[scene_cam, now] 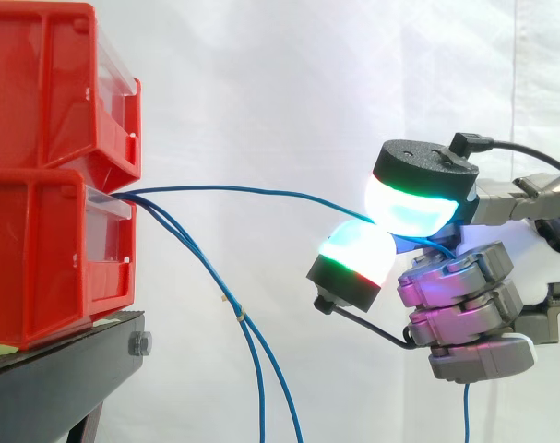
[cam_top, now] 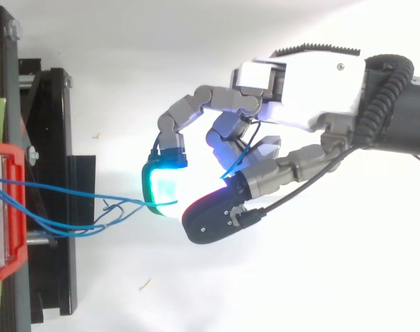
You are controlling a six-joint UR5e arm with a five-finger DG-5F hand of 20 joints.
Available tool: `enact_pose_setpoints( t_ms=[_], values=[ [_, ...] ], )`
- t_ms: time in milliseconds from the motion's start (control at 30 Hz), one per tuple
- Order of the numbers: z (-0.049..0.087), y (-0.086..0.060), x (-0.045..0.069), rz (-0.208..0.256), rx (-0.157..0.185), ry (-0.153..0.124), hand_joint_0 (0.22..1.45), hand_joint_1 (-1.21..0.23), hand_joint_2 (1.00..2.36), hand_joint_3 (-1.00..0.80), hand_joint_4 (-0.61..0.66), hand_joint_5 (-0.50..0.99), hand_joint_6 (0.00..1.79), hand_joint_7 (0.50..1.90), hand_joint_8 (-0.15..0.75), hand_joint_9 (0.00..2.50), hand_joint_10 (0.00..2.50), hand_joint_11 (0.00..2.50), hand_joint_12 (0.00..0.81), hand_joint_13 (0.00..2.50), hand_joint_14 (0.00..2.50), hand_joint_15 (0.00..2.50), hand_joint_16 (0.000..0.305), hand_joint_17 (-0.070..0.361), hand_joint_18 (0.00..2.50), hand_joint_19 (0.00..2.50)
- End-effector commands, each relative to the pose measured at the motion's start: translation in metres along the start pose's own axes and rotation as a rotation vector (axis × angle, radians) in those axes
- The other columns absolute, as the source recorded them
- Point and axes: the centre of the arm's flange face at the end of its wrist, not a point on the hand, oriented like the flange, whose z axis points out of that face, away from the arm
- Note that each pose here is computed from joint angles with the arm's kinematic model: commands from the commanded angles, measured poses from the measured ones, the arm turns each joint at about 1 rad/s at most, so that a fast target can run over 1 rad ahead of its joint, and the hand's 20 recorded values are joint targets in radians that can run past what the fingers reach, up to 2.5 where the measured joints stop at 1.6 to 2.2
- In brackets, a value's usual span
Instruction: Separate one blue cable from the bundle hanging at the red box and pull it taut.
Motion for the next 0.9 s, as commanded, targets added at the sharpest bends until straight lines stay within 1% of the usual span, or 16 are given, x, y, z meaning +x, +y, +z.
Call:
enact_pose_setpoints(
  t_ms=[0,67,200,233,400,433,467,867],
  values=[
    [-0.0001,-0.0003,0.0003,0.0,0.001,0.001,0.62,-0.68,1.03,-0.09,0.01,-0.17,0.88,1.07,0.277,0.93,1.41,1.57,0.361,0.85,1.92,1.53,0.037,0.084,1.22,1.54],
    [-0.0001,-0.0005,-0.001,0.0,0.001,-0.002,0.62,-0.68,1.03,-0.1,0.0,-0.17,0.88,1.06,0.27,0.92,1.4,1.58,0.366,0.84,1.91,1.54,0.037,0.084,1.21,1.54],
    [0.0002,0.0004,0.0001,0.0,-0.001,-0.001,0.62,-0.68,1.03,-0.1,0.0,-0.17,0.88,1.05,0.277,0.92,1.4,1.55,0.366,0.84,1.91,1.53,0.037,0.082,1.2,1.54],
    [0.0002,0.0004,0.0001,0.0,-0.001,-0.001,0.62,-0.68,1.03,-0.1,0.0,-0.17,0.88,1.05,0.278,0.92,1.4,1.55,0.358,0.83,1.92,1.5,0.037,0.083,1.2,1.54],
    [0.0002,0.0004,0.0001,0.0,-0.001,-0.001,0.62,-0.68,1.03,-0.1,0.0,-0.17,0.88,1.05,0.271,0.92,1.39,1.56,0.367,0.84,1.91,1.54,0.037,0.083,1.2,1.55],
    [-0.0003,0.0007,0.0,0.0,-0.001,-0.001,0.63,-0.68,1.03,-0.1,0.0,-0.17,0.88,1.06,0.276,0.92,1.39,1.56,0.366,0.83,1.92,1.51,0.038,0.086,1.19,1.55],
    [-0.0001,-0.0003,0.0003,0.0,0.001,0.001,0.63,-0.68,1.03,-0.1,0.0,-0.17,0.88,1.06,0.272,0.92,1.4,1.55,0.367,0.83,1.9,1.53,0.037,0.084,1.19,1.54],
    [-0.0001,-0.0005,-0.001,0.0,0.001,-0.002,0.63,-0.68,1.03,-0.1,0.0,-0.17,0.88,1.04,0.275,0.95,1.35,1.57,0.365,0.83,1.88,1.51,0.037,0.082,1.19,1.53]
  ],
)
